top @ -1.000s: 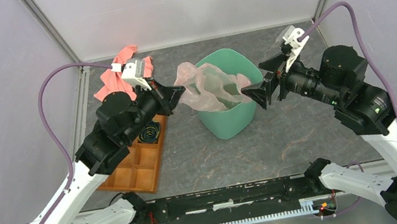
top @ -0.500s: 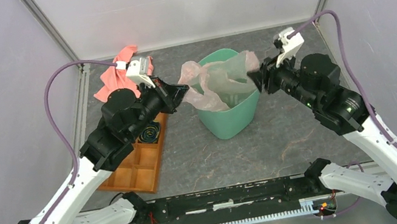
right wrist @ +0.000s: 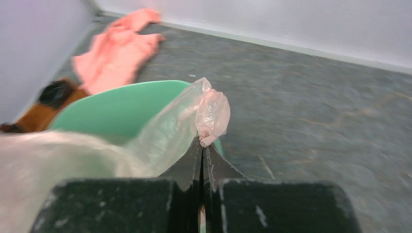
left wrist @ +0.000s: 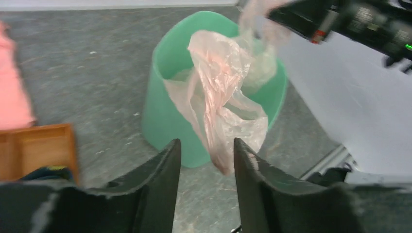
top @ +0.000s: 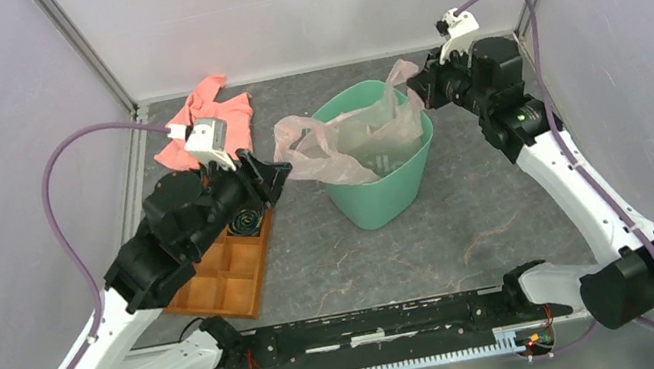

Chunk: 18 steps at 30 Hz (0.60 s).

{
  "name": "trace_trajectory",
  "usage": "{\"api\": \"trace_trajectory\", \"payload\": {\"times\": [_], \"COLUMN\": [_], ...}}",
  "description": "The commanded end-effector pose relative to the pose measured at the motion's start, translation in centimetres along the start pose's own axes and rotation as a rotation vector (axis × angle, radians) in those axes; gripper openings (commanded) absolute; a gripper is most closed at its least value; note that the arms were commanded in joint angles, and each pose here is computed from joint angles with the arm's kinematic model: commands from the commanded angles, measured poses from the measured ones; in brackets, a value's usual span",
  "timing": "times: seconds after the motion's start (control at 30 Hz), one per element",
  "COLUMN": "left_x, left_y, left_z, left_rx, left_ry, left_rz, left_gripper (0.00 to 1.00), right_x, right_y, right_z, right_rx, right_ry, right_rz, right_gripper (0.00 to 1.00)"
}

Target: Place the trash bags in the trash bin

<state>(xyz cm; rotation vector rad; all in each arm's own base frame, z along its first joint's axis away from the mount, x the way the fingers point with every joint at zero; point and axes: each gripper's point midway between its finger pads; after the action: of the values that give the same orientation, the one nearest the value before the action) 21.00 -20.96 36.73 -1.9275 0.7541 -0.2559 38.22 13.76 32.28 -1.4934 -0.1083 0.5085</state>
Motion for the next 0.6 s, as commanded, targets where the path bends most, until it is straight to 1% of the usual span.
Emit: {"api": "trace_trajectory", "payload": {"times": [0.0,0.07,0.17,0.23,0.3,0.4,0.57], "left_x": [-1.5,-1.7,-1.9,-1.6,-0.7,1.5,5.4], "left_y": [-2.5,-3.8,-6.7,-8.3,-9.1,-9.3,-7.9], "left_z": [4.3,2.6,-0.6,-1.8,-2.0,-2.4,-3.4], "left_rx": [0.077,0.088,0.093,0.108,0.124,0.159,0.185], "left_ry": [-0.306,-0.247,-0.122,-0.092,-0.108,-0.122,-0.107], "left_rz": [0.013,0.02,-0.025,-0.056,-0.059,-0.027,0.071], "left_gripper": [0.65,0.81,0.98,1.0,1.0,1.0,1.0], "right_x": [-3.7,-4.0,-4.3,-4.6,-4.7,-4.6,-4.7], "right_y": [-4.5,-3.9,-3.6,-3.8,-4.1,-4.1,-3.8], "right_z": [6.3,6.1,6.7,6.9,7.0,7.3,7.5], "right_rx": [0.01,-0.004,-0.031,-0.033,-0.029,-0.027,-0.027], "right_ry": [-0.315,-0.309,-0.346,-0.359,-0.361,-0.381,-0.393], "right_rz": [-0.156,-0.129,-0.097,-0.11,-0.121,-0.114,-0.109], "right_gripper": [0.01,0.01,0.01,0.01,0.01,0.01,0.01]}}
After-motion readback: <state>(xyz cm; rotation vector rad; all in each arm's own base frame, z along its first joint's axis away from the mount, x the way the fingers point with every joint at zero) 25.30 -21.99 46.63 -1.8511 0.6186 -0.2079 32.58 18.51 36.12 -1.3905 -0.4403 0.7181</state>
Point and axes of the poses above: each gripper's point midway between its finger pads, its own x axis out along the fingers, its own z axis along the line the jaws close on, y = z × x, and after that the axes turned 4 degrees about -x, right-handed
